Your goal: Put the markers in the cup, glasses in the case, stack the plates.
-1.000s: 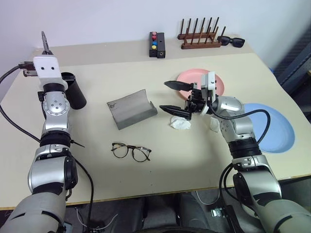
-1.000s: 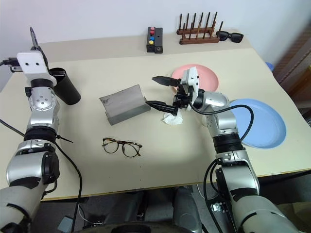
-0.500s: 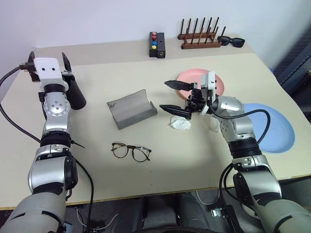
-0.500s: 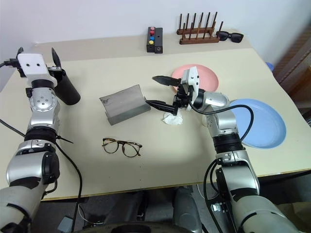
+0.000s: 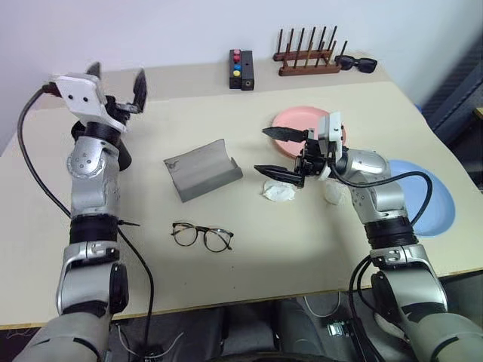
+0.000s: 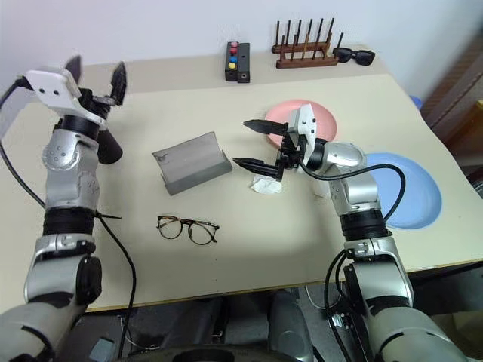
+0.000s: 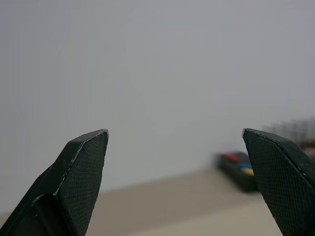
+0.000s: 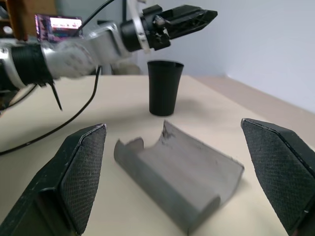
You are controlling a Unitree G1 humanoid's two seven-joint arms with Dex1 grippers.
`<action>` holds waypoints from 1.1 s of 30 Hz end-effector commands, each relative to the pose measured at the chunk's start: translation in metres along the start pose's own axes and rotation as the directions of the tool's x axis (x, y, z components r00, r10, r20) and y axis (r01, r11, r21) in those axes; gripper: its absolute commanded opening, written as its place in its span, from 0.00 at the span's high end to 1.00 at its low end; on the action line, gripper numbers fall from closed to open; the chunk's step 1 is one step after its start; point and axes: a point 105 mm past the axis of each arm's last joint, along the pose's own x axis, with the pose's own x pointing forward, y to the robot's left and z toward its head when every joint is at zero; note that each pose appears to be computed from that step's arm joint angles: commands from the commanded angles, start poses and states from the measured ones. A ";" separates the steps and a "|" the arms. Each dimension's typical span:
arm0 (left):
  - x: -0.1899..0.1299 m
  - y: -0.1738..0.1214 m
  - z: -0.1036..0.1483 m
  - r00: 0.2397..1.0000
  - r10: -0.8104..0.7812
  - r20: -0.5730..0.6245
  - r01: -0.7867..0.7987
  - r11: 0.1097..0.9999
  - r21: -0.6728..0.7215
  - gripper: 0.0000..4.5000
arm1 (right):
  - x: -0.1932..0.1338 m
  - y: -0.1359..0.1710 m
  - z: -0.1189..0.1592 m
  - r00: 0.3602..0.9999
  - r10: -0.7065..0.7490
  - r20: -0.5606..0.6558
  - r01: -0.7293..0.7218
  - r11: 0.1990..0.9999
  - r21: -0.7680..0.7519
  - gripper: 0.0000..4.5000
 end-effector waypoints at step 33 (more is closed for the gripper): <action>-0.075 -0.056 -0.072 0.584 -0.670 -0.458 0.665 0.719 -0.203 0.01 | -0.083 0.024 -0.034 0.925 -0.294 -0.239 0.298 0.954 -0.020 0.00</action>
